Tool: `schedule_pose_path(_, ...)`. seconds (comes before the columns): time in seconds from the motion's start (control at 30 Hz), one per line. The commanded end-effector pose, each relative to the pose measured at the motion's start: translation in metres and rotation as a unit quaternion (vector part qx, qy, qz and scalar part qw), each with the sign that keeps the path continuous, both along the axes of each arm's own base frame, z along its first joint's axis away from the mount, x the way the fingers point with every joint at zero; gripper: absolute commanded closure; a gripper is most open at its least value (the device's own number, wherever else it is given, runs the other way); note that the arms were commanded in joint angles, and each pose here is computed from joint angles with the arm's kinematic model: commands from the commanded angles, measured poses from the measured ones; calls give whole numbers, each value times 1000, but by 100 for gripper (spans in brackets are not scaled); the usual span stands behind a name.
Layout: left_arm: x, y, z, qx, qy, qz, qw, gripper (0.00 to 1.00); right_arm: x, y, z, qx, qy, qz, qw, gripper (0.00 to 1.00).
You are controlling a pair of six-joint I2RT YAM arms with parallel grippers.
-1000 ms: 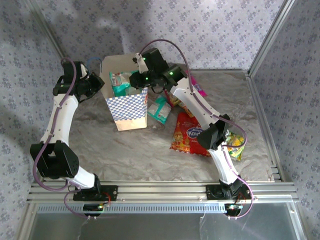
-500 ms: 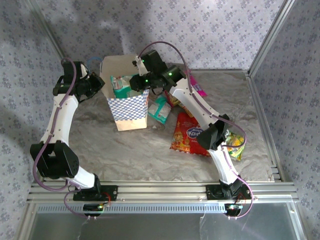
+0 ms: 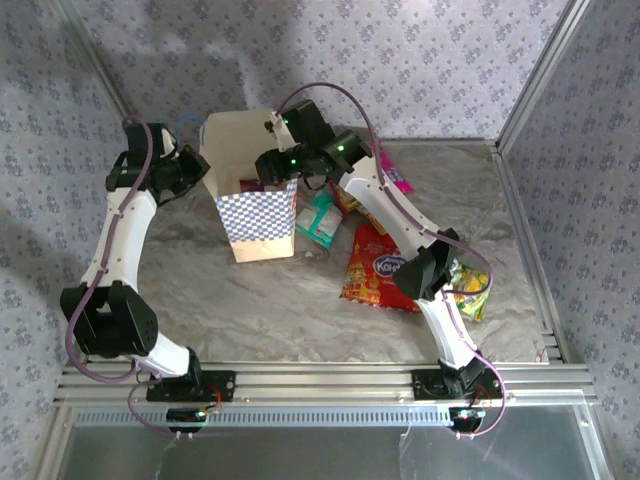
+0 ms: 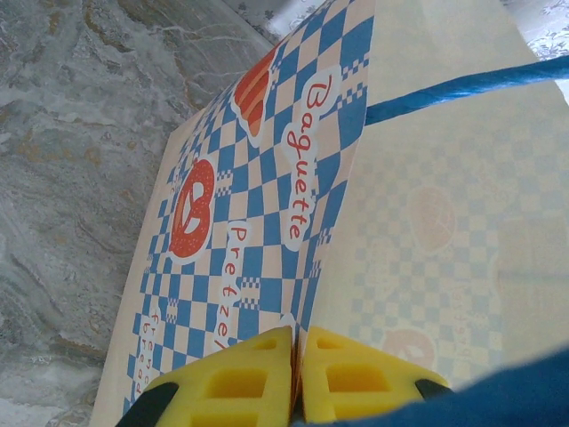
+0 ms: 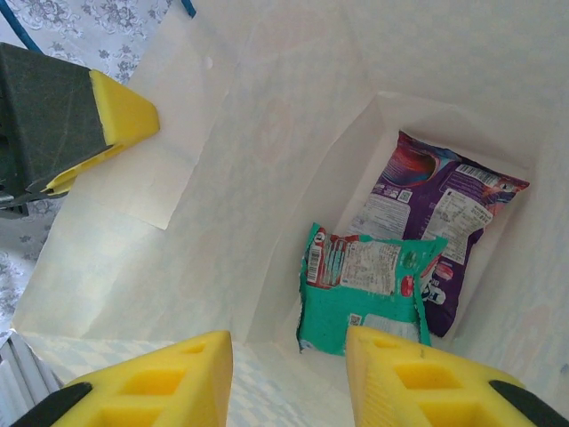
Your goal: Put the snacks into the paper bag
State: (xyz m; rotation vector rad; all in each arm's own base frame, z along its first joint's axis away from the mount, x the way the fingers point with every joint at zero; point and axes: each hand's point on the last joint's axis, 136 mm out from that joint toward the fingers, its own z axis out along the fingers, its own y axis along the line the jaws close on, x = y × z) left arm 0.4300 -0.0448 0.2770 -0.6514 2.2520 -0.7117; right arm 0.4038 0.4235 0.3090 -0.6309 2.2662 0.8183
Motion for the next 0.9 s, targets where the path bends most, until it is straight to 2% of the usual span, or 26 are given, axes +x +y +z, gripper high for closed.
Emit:
schedule_pose_path(0.0, -3, -8, 13, -6, -13, -16, 1000, 91, -10, -4, 11, -7, -11, 8, 1000, 61)
schedule_pose_path(0.47, -5, -9, 17, -2, -16, -17, 1000, 91, -27, -9, 42, -2, -53, 30, 998, 61)
schedule_pose_path(0.87, -7, -8, 17, -1, -14, -18, 1000, 90, -35, -25, 54, -16, -76, 18, 997, 61)
